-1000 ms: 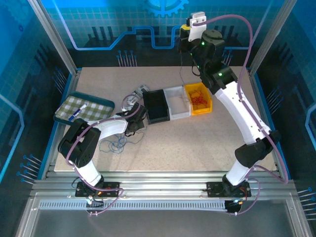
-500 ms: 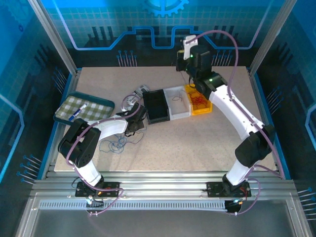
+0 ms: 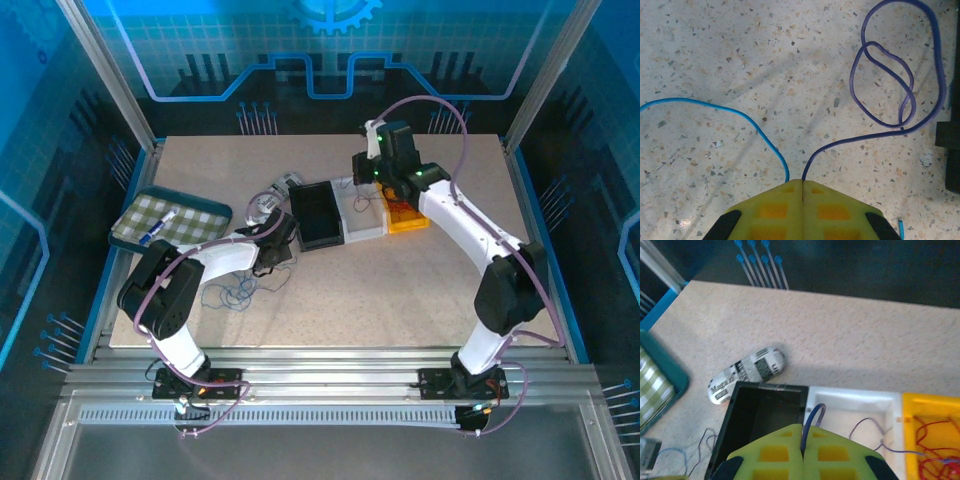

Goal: Untangle the cables

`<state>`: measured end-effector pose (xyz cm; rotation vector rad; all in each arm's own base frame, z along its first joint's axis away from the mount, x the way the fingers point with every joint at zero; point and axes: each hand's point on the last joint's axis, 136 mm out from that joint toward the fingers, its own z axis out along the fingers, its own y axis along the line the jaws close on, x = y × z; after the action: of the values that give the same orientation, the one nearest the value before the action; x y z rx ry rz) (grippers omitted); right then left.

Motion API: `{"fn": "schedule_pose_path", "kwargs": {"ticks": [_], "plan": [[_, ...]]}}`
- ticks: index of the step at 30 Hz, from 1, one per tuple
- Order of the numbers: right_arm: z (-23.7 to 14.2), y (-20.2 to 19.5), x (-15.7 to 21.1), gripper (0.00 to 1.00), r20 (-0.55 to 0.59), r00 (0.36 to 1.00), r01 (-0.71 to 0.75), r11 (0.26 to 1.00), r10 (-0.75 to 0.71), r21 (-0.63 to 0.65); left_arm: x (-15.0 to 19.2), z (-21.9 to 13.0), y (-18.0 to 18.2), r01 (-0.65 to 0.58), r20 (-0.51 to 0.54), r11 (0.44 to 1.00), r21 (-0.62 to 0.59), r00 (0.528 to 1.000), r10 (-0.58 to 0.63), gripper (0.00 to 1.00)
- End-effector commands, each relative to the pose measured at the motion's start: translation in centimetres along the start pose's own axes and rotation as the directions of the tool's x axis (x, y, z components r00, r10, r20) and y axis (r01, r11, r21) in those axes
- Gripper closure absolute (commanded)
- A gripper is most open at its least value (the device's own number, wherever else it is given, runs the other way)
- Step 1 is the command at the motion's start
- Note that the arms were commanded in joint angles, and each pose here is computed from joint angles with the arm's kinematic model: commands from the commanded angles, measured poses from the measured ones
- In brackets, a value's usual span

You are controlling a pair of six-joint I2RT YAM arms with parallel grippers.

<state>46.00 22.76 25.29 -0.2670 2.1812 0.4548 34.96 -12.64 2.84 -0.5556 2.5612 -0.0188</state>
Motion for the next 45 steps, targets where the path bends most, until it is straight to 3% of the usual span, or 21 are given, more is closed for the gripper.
{"fn": "schedule_pose_path", "kwargs": {"ticks": [1,6,15,26,32,37,42,45], "plan": [[1.1,1.4,1.5,0.99,-0.090,0.994,-0.064,0.993,0.055,-0.102,-0.7,-0.1,0.1,0.008,0.021,1.000,-0.016,1.000,-0.007,1.00],[1.9,5.0,1.2,0.99,-0.108,0.992,-0.087,0.966,0.062,-0.243,-0.7,-0.1,0.3,0.013,0.025,1.000,-0.026,1.000,-0.013,1.00],[2.5,11.1,-3.0,0.98,-0.063,0.995,-0.102,0.897,0.082,-0.431,-0.7,-0.1,0.8,0.026,0.030,0.999,-0.046,0.999,-0.024,1.00],[6.0,12.9,-6.4,0.99,-0.062,0.981,-0.191,0.838,0.186,-0.512,-0.8,-0.1,1.2,0.034,0.041,0.998,-0.057,0.999,-0.032,1.00],[7.2,9.6,-5.2,1.00,-0.049,0.982,-0.186,0.910,0.181,-0.372,-0.8,-0.2,1.2,0.024,0.040,0.998,-0.061,0.999,-0.021,1.00],[6.1,2.8,-3.7,1.00,-0.002,0.983,-0.184,0.972,0.186,-0.145,-0.7,-0.2,1.2,0.017,0.039,0.998,-0.062,0.999,-0.015,1.00],[3.0,-4.3,-2.3,1.00,0.070,0.967,-0.250,0.966,0.245,0.068,-0.7,-0.1,1.1,0.016,0.036,0.998,-0.059,0.999,-0.013,1.00],[1.3,-6.7,-0.9,1.00,0.087,0.972,-0.232,0.956,0.220,0.180,-0.7,0.0,1.1,0.021,0.037,0.998,-0.058,0.999,-0.019,1.00]]}}
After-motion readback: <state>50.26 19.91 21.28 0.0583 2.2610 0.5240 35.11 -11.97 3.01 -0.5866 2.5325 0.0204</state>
